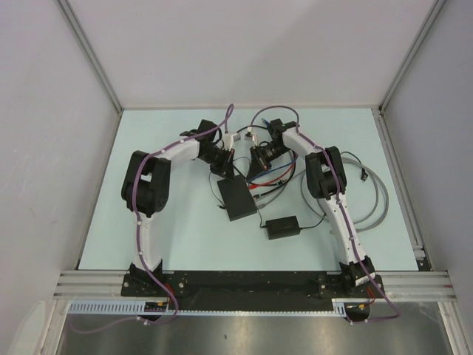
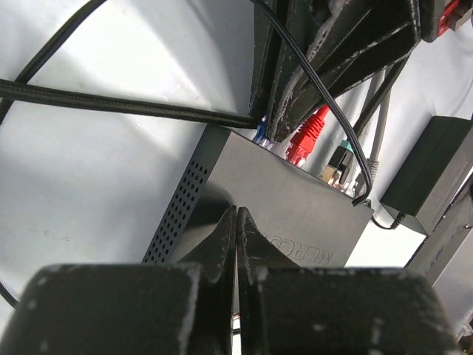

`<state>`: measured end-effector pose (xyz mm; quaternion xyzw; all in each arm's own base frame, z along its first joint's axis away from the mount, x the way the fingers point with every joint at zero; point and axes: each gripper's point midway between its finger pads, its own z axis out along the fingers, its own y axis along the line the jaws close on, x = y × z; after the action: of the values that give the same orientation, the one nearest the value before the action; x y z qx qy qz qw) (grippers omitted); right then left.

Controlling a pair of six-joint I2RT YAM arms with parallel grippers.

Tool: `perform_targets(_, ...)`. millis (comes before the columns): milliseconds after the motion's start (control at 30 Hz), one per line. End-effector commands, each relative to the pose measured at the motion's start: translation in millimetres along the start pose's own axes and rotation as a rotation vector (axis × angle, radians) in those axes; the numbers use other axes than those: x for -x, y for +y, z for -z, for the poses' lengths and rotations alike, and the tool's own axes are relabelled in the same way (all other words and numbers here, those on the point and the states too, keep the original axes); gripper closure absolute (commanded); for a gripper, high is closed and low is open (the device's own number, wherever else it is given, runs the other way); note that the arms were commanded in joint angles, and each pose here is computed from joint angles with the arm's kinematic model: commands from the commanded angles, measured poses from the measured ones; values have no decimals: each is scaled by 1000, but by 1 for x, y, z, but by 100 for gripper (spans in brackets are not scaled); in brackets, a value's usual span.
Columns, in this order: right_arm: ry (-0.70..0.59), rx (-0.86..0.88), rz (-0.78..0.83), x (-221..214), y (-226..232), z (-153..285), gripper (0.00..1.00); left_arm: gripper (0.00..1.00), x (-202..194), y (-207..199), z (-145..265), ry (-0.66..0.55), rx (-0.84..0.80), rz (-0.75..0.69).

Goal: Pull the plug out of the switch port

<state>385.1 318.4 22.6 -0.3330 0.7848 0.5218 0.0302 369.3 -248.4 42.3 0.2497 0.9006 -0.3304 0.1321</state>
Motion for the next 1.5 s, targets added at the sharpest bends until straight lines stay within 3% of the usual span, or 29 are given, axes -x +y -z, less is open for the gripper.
perform_targets(0, 172, -139, -6, -42, -31, -26, 96, 100, -11, 17, -15, 50, 62, -25)
perform_targets(33, 176, -143, 2, -43, -32, -25, 100, 100, -10, 17, -15, 48, 62, -28)
perform_targets(400, 153, -101, -15, -40, -24, -9, 100, 100, -11, 18, -17, 52, 59, -29)
perform_targets(933, 70, 185, 8, -52, 22, 16, 100, 100, -11, 18, -20, 56, 56, -31)
perform_targets(1167, 71, 142, 30, -46, 21, 26, 100, 100, 1, 7, -17, 29, 17, -51)
perform_targets(1467, 38, -218, 152, 3, 2, 74, 100, 100, 16, -9, -5, -16, -29, -78)
